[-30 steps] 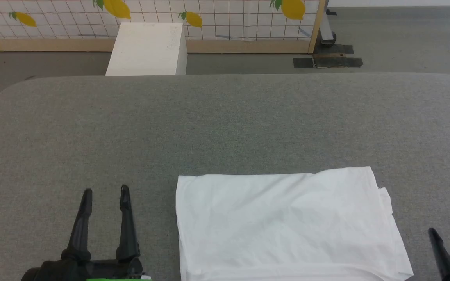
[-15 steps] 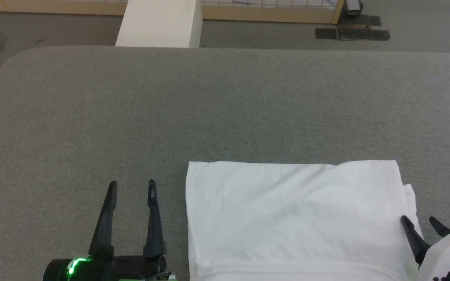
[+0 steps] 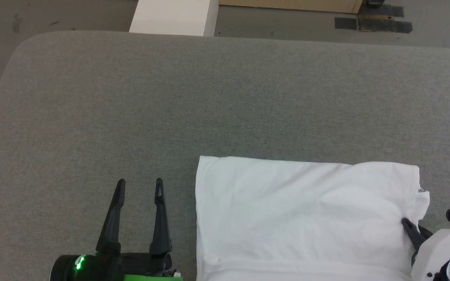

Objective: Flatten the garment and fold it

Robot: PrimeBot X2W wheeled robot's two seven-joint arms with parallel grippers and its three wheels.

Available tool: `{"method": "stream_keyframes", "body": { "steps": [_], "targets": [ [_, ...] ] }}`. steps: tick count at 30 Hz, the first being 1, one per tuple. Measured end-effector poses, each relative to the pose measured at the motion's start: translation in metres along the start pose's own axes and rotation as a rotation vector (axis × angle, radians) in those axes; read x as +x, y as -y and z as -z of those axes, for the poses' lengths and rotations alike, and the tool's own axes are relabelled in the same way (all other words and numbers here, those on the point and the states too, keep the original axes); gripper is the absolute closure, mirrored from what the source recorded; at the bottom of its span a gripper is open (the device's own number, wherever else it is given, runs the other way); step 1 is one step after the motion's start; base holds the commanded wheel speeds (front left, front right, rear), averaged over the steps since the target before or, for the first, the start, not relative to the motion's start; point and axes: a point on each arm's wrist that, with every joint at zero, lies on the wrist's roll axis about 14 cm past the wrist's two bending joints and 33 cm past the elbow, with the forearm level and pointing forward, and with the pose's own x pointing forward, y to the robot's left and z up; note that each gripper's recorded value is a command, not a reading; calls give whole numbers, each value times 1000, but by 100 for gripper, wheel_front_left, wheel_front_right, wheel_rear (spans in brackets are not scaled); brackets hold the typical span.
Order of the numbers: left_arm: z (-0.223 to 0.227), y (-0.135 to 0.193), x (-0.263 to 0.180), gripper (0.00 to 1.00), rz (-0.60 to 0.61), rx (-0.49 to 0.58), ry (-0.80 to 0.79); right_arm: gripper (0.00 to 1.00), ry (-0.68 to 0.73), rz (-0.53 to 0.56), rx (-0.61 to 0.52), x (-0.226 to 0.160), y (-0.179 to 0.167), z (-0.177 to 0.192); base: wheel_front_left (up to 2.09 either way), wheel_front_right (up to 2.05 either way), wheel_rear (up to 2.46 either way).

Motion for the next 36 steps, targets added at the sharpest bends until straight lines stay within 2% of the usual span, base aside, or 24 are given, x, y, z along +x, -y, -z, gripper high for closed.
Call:
{"method": "stream_keyframes", "body": {
  "steps": [4,12,15,17,23,29,36],
  "targets": [
    [-2,0,-1,0,2,-2,8,100,46,48,43,-6,13,-7,0,0,0],
    [-10,4,-3,0,25,-19,35,100,162,315,81,-52,102,-31,0,0,0],
    [-12,7,-3,0,41,-28,41,100,189,377,64,-69,123,-39,0,0,0],
    [-12,10,-2,0,50,-32,42,100,192,380,60,-73,124,-42,0,0,0],
    [-5,18,-1,0,75,-49,21,100,205,243,15,-67,79,-59,0,0,0],
    [1,21,-5,0,79,-82,-2,100,210,0,-23,-58,-5,-75,0,0,0],
    [3,16,-10,0,64,-87,-13,100,166,-193,-101,-49,-76,-75,0,0,0]
  ]
}}
